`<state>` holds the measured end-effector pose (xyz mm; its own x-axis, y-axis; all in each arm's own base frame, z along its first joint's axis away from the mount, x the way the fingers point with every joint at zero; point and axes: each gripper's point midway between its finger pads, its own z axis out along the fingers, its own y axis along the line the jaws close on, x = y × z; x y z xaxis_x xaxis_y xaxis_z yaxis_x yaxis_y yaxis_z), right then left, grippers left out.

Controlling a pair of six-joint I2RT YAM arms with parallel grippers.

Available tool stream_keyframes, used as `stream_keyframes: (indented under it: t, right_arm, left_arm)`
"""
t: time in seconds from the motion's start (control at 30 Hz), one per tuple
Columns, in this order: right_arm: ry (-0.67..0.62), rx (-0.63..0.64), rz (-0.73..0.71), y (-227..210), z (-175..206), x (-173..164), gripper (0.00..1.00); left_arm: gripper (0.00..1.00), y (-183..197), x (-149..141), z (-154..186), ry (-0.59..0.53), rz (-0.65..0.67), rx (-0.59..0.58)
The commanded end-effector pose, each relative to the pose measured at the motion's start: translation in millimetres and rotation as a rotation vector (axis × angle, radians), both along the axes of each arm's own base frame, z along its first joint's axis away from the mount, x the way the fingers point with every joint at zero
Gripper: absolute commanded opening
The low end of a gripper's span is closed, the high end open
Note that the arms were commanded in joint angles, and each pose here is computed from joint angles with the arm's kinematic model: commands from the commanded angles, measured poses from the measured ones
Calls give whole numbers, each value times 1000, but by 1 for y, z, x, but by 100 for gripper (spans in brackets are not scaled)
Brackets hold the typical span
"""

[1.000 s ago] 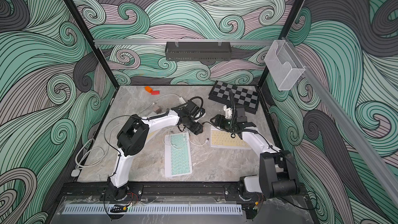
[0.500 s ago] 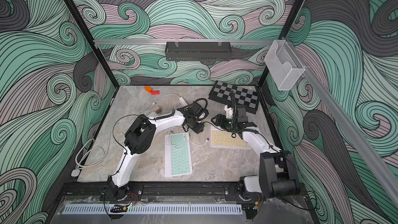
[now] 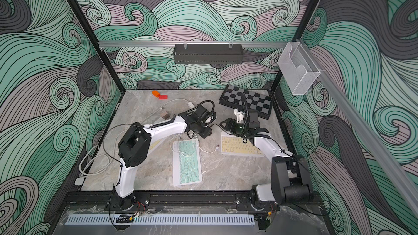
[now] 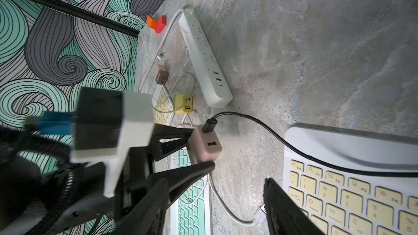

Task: Unplug the wireless keyboard
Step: Pick up the plug from the center of the board.

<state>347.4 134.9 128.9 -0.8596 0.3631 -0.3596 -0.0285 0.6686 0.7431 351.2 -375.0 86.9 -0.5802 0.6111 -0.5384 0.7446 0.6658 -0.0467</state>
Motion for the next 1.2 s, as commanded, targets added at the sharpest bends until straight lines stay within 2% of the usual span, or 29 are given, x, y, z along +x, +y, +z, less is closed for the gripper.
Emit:
stream_keyframes:
  t: [0.0,0.13,0.27,0.43,0.67,0.9,1.17]
  right_arm:
    - [-46,104,41,13,21,4,67]
    - [-143,197,88,28,52,4,66]
    - [-227,237,126,44,80,4,64]
    - [-265,265,162,59,102,4,62]
    - [-254,173,102,51,97,5,61]
    - [-309,144,175,63,114,-7,59]
    - [-304,149,268,83,105,-12,52]
  left_arm:
    - [9,-7,2,60,-149,-67,-113]
    - [0,-2,-14,88,-193,-125,-170]
    - [0,4,-33,107,-227,-202,-212]
    - [0,13,-36,116,-270,-192,-217]
    - [0,25,-22,120,-282,-122,-182]
    - [0,31,-12,125,-272,-88,-209]
    - [0,27,-14,140,-263,-106,-285]
